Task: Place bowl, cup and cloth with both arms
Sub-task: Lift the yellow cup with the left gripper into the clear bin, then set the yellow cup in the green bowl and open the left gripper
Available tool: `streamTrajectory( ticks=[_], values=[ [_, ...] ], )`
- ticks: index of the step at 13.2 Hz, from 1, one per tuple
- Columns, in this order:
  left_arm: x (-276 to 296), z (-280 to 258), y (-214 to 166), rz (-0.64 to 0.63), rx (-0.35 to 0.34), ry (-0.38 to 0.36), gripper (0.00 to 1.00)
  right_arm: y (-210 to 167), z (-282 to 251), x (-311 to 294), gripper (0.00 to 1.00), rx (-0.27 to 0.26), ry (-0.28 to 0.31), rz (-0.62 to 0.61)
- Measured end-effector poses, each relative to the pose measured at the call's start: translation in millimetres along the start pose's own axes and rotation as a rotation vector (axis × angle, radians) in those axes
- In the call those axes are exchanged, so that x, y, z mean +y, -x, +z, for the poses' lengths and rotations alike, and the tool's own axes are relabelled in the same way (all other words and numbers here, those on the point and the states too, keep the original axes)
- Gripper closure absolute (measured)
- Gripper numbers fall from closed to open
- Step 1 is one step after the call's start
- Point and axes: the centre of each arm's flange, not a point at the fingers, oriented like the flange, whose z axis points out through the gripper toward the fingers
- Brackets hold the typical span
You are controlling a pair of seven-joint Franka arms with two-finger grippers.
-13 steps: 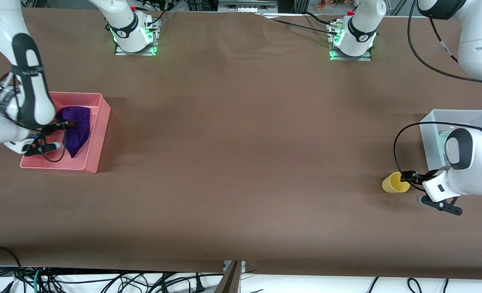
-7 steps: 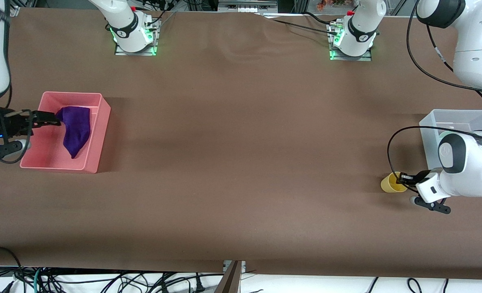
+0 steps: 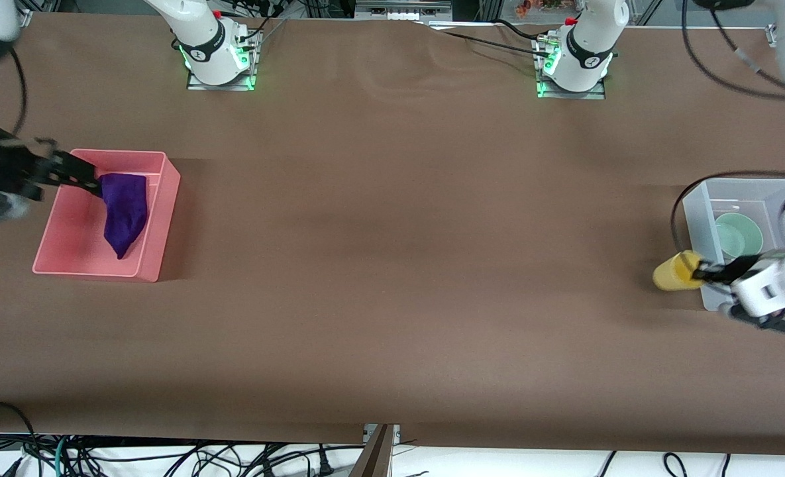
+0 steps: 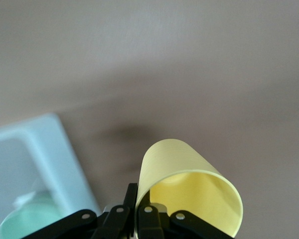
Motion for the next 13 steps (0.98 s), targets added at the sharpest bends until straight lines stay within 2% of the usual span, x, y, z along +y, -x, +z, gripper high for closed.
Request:
streamTrajectory(
  ticks=[1,3,6,9,11,13],
  values=[
    [-15.2,-19.1,23.1,0.028,-0.027,-0.040,0.96,7.8,-13.2,4.5,0.00,0.018,0.017,0.007],
    [-62.1,-25.2,61.3,0.078,-0.060,-0.083,0.96,14.5,-16.9,5.0,0.00,0.004,0.027,0.007],
    [-137.7,38.7,99.8,0.121,-0.015,-0.084,0.96,13.2,-6.0,2.7,0.00,-0.027,0.025,0.003],
    [-167.9,106.5,113.7,0.169,0.043,-0.103,0.96,12.5,-0.9,2.5,0.00,-0.046,0.023,0.003],
    [-165.6,114.0,110.6,0.222,0.048,-0.104,0.82,11.5,2.3,2.1,0.00,-0.054,0.022,0.002],
    [-153.9,93.2,103.2,0.262,0.061,-0.115,0.62,10.1,5.0,1.9,0.00,-0.059,0.022,0.002]
  ],
)
